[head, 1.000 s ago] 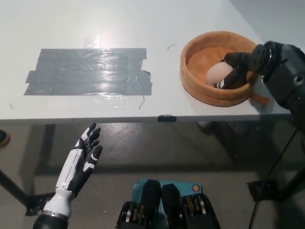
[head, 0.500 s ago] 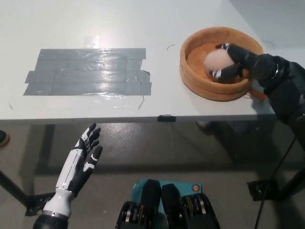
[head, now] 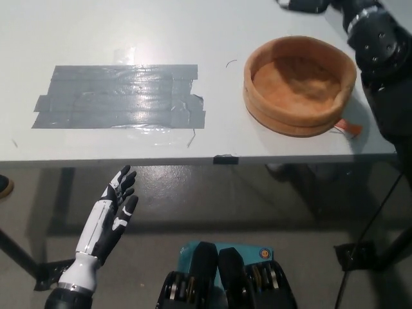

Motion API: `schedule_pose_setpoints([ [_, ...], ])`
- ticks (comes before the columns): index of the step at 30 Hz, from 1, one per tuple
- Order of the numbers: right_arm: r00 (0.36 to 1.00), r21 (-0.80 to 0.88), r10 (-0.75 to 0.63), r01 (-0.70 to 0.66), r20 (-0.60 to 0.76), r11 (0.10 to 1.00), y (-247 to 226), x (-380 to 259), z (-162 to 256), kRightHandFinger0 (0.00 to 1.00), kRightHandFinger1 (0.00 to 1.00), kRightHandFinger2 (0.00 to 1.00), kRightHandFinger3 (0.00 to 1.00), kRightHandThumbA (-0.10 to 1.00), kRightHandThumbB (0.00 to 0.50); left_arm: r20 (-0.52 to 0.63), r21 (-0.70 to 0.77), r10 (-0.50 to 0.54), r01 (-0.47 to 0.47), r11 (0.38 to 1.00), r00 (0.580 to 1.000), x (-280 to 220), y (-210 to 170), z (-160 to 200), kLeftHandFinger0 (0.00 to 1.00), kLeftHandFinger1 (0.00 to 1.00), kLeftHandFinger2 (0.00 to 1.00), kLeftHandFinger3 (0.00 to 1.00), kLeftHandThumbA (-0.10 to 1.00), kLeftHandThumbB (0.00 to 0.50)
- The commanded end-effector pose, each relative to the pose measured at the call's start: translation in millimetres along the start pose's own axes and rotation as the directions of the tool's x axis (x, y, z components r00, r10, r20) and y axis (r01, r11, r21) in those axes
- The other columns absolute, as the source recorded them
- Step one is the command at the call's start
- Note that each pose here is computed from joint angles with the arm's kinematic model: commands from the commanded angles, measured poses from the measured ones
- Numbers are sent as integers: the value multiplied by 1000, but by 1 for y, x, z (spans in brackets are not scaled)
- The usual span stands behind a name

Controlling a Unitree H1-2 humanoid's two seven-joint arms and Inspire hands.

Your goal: An emotional support dumpling is kept in a soft plate infront in the middle of the desk infront of the robot. The robot extends its right arm to pick up the dumpling and hands it to a person

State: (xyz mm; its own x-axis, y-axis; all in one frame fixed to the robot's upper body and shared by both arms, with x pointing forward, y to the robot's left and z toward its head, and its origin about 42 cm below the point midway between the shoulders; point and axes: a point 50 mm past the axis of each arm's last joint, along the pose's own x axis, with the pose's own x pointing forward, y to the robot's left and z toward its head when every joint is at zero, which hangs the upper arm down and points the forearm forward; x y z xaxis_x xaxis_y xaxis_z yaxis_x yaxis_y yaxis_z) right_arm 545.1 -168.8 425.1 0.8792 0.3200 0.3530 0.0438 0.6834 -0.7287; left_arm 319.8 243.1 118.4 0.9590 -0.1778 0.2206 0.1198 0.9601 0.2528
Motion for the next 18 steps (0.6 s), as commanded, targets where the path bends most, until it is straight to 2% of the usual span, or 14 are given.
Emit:
schedule_pose_setpoints([
  [1,977,-4,-122,124,174,992,-44,2,71,2,508,900,977,-100,168,77,18,-16,15,1000,997,16,5,16,1000,1000,1000,1000,854,317],
  [2,976,0,-117,119,183,993,-41,1,74,0,490,886,965,-100,165,72,18,-22,21,1000,997,14,3,14,1000,1000,1000,1000,858,319],
  [4,976,-12,-97,102,196,995,-36,4,83,228,629,926,991,-100,164,70,10,-28,28,1000,997,15,1,14,1000,1000,1000,1000,862,316],
  [5,978,-16,-81,85,192,996,-34,7,85,115,423,893,1000,-100,164,72,10,-30,29,1000,997,16,0,14,1000,1000,1000,1000,859,315],
  [7,980,-17,-57,62,188,998,-31,11,87,12,368,948,1000,-100,173,75,13,-31,30,999,997,16,0,14,1000,1000,1000,1000,854,306],
  [8,985,-14,-34,37,167,999,-21,18,87,0,352,929,1000,-100,170,76,10,-26,25,1000,997,15,-1,14,1000,1000,1000,1000,855,305],
  [10,990,-18,-18,21,143,1000,-13,24,81,0,393,909,1000,-100,175,73,1,-25,25,1000,997,13,-2,13,1000,1000,1000,1000,850,299],
  [13,994,-29,15,-12,105,1000,1,34,71,0,438,902,967,-100,179,71,3,-23,23,1000,997,14,0,14,1000,1000,1000,1000,848,314],
  [15,996,-24,40,-38,83,999,13,38,63,4,455,898,929,-100,198,79,8,-29,28,1000,996,15,1,15,1000,1000,1000,1000,845,315],
  [18,997,-8,68,-68,47,998,26,41,56,0,455,883,879,-100,197,81,7,-30,29,1000,996,16,2,15,1000,1000,1000,1000,845,325],
])
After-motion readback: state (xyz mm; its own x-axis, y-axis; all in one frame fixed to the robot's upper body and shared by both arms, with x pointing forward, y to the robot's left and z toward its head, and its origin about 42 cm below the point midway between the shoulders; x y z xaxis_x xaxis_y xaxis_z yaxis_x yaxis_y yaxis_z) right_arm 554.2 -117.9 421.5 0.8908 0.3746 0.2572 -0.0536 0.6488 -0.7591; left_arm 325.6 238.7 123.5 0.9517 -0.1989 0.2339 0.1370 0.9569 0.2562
